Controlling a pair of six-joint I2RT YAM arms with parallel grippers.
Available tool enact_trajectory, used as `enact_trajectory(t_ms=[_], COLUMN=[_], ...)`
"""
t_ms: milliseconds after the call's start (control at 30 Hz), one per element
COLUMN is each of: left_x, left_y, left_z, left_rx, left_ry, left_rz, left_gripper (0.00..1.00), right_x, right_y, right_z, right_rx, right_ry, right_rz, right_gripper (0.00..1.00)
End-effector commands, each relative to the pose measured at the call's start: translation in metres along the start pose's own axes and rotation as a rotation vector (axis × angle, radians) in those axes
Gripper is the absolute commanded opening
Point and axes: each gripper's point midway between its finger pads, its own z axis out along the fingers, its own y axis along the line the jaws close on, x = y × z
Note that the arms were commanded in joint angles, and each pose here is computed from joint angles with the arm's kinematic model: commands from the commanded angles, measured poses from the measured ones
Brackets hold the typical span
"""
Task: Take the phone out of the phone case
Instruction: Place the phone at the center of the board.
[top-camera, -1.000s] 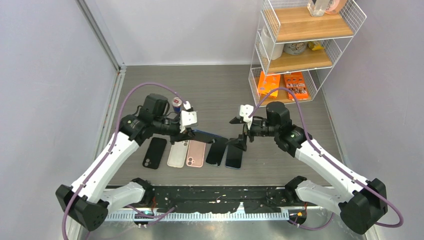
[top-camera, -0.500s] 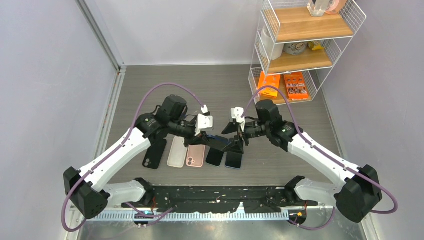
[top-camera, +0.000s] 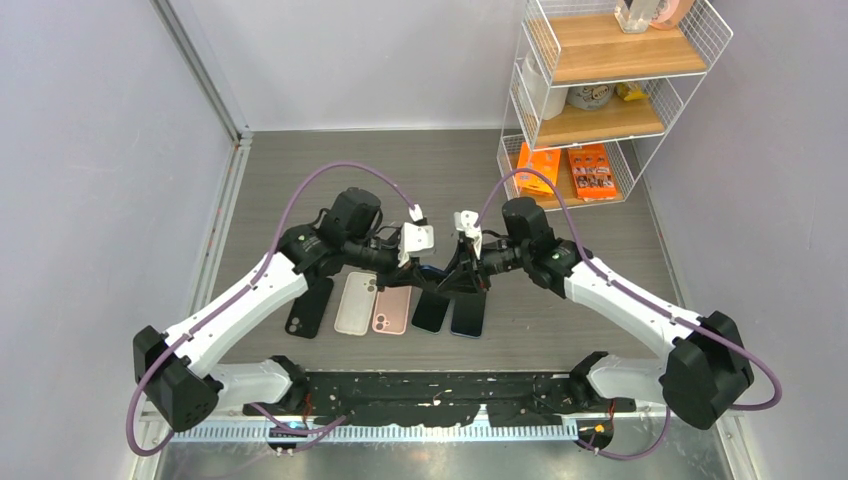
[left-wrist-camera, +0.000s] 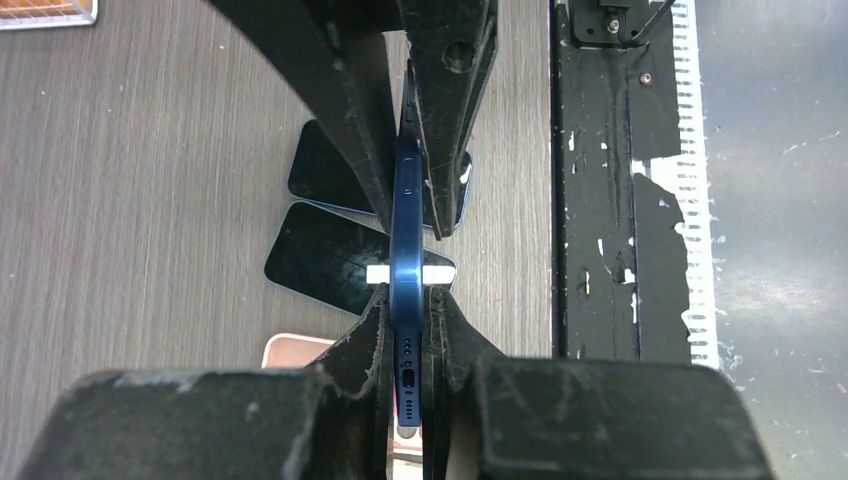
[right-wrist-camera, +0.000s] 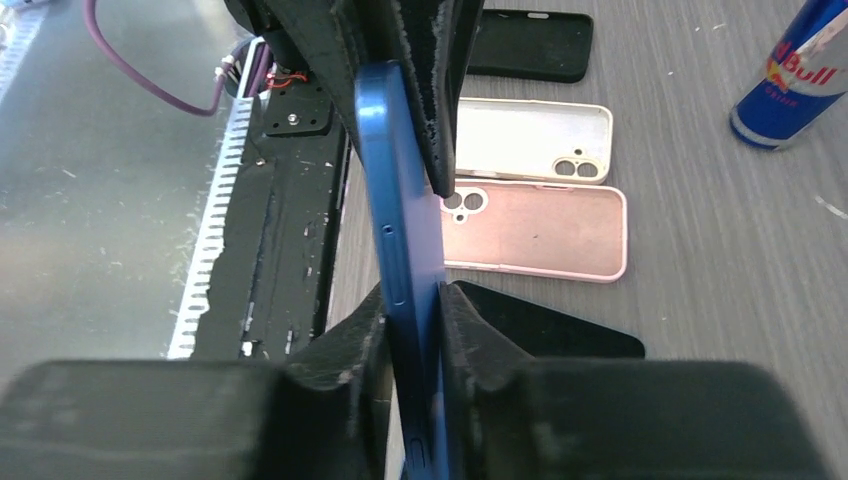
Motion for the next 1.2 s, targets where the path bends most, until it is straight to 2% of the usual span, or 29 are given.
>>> enact_trajectory(t_ms=[0,67,167,267,367,467,567,633,800,1167], left_x=[-0.040,-0.039,-0.038,-0.037,-0.037,-0.035,-0.032,-0.029,-0.019,-0.008], left_y=[0.007,0.007,0.007,0.007,0.007,0.010,0.013,0.017,0.019,0.019], left_z=[-0.009,-0.009,-0.008,-0.008,-0.010,-0.012,-0.015,-0.018,-0.022,-0.025], left_rx=[-0.035,-0.037,-0.036,-0.035,-0.043,-0.066,-0.101,-0.128,-0.168,-0.192], left_ry=[-0.107,-0.104,-0.102,-0.100,-0.099,-0.091,-0.080,-0.069,-0.050,-0.029], left_rz=[0.081,0.080,0.078,0.076,0.080,0.083,0.106,0.120,0.135,0.140], left_gripper=[0.00,0.00,0.00,0.10,0.26,0.52,0.73,0.80,0.84,0.85], right_x=[-0.014,-0.014,-0.014,-0.015,-0.012,-0.006,0.009,0.023,0.052,0.122], right_y=[0.002,0.001,0.000,-0.008,-0.017,-0.033,-0.048,-0.062,-0.083,-0.109], right_z=[0.003,0.003,0.003,0.001,-0.002,-0.011,-0.021,-0.036,-0.069,-0.120], right_rx=[-0.021,-0.015,-0.001,0.040,0.094,0.168,0.265,0.370,0.558,0.819], right_ry=[-0.041,-0.042,-0.048,-0.067,-0.113,-0.157,-0.207,-0.252,-0.332,-0.284], right_rz=[-0.026,-0.024,-0.006,0.011,0.071,0.151,0.258,0.325,0.449,0.710], right_gripper=[0.19,0.08,0.06,0.06,0.05,0.05,0.06,0.05,0.05,0.05])
